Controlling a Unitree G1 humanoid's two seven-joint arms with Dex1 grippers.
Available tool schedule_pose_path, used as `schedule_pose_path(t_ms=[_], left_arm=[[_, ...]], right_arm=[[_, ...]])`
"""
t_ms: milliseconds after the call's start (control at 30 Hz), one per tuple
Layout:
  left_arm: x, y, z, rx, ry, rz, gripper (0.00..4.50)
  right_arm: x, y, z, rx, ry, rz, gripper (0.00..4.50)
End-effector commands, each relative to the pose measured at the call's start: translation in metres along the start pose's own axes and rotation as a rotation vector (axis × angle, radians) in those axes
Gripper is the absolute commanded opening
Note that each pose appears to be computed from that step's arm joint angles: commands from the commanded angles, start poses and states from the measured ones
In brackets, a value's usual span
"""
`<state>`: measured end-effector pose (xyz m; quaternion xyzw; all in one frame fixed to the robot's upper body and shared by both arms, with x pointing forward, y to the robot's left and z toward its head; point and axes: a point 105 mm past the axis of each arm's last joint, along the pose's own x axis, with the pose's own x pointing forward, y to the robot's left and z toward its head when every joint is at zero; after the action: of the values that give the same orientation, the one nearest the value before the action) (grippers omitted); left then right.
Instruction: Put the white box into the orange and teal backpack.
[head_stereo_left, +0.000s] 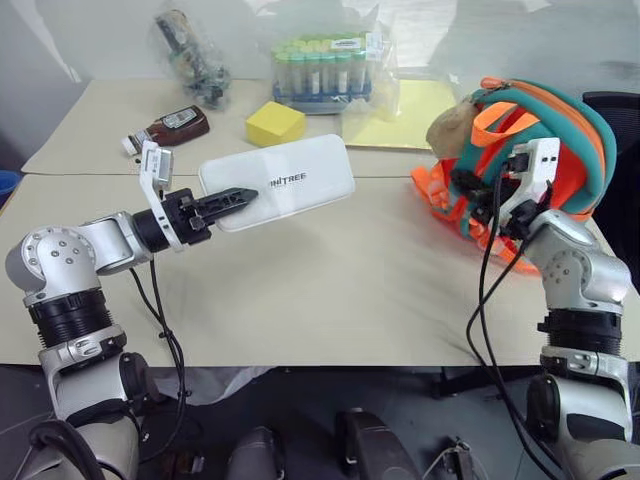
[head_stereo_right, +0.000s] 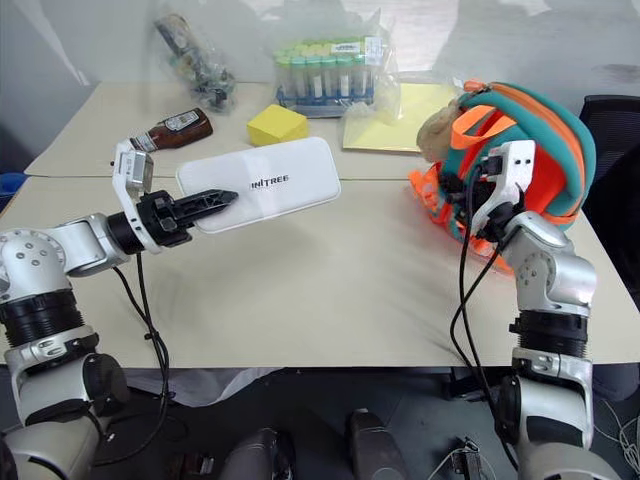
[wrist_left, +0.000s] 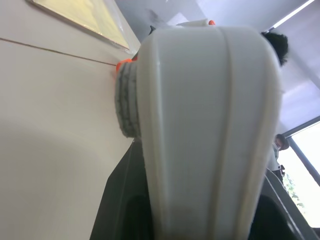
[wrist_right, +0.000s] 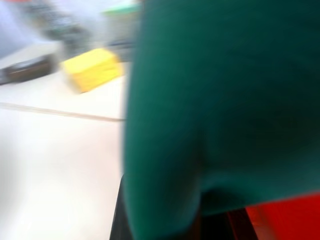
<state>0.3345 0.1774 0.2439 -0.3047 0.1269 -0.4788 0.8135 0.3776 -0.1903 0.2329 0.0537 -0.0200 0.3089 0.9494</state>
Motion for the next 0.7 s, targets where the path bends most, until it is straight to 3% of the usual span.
schedule_pose_path(t_ms=[33, 100, 267, 500, 700], left_arm=[[-0.006, -0.023, 0.030, 0.126, -0.076, -0.098, 1.26], [-0.005, -0.023, 0.038, 0.161, -0.092, -0.095, 1.26], [-0.003, -0.043, 0.050, 0.227, -0.101, -0.217, 1.26], [0.006, -0.070, 0.039, 0.309, -0.034, -0.386, 1.26], [0.034, -0.079, 0.022, 0.469, 0.037, -0.437, 1.26]], right_arm=[[-0.013, 0.056, 0.027, -0.049, 0.005, 0.276, 0.04], [-0.030, 0.085, 0.031, -0.064, 0.053, 0.436, 0.04], [-0.065, 0.117, 0.045, -0.045, 0.118, 0.649, 0.04], [-0.092, 0.129, 0.053, 0.009, 0.173, 0.740, 0.04], [-0.106, 0.143, 0.067, 0.061, 0.173, 0.826, 0.04]])
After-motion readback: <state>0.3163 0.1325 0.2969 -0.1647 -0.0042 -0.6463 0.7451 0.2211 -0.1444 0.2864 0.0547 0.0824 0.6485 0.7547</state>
